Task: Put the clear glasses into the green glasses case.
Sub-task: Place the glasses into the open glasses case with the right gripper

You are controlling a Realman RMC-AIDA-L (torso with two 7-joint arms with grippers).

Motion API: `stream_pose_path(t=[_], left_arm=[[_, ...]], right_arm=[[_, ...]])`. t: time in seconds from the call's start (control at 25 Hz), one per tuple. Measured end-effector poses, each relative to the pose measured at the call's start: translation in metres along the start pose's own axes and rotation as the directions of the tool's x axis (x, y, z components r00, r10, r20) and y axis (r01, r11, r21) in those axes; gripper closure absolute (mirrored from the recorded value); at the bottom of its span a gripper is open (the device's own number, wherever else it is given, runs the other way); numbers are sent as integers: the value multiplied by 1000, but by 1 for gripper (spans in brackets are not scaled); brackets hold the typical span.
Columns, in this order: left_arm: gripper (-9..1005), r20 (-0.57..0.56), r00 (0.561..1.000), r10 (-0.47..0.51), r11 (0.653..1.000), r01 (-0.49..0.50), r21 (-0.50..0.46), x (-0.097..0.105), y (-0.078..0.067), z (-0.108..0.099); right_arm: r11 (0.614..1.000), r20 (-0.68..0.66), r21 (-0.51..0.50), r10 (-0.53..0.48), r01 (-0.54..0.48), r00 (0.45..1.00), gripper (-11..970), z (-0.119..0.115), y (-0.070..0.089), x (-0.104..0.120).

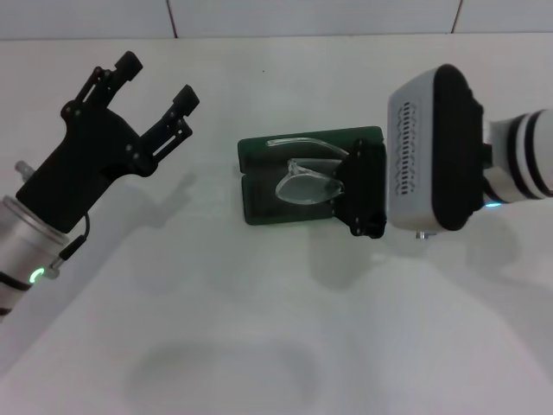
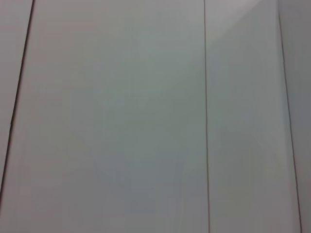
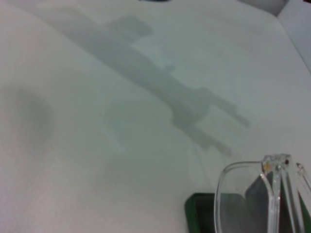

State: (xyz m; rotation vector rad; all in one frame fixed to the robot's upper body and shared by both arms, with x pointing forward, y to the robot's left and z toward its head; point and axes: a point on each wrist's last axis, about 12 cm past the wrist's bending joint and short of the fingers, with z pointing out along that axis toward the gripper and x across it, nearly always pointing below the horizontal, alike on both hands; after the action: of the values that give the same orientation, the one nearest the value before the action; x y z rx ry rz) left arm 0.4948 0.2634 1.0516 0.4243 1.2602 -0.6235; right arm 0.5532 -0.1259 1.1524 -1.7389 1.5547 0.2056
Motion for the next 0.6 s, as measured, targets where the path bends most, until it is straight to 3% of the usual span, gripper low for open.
stream_pose_path(t=[0.32,0.6], left_arm=[[143,-22,1000,8,1000,-8,1,2,3,9],[143,-27,1000,16,1000,-16,5,1,5,15]], right_arm=[[993,-61,56,-105,108,993,941,19,1,0],[991,-90,40,-122,126,988,941,31,1,3]])
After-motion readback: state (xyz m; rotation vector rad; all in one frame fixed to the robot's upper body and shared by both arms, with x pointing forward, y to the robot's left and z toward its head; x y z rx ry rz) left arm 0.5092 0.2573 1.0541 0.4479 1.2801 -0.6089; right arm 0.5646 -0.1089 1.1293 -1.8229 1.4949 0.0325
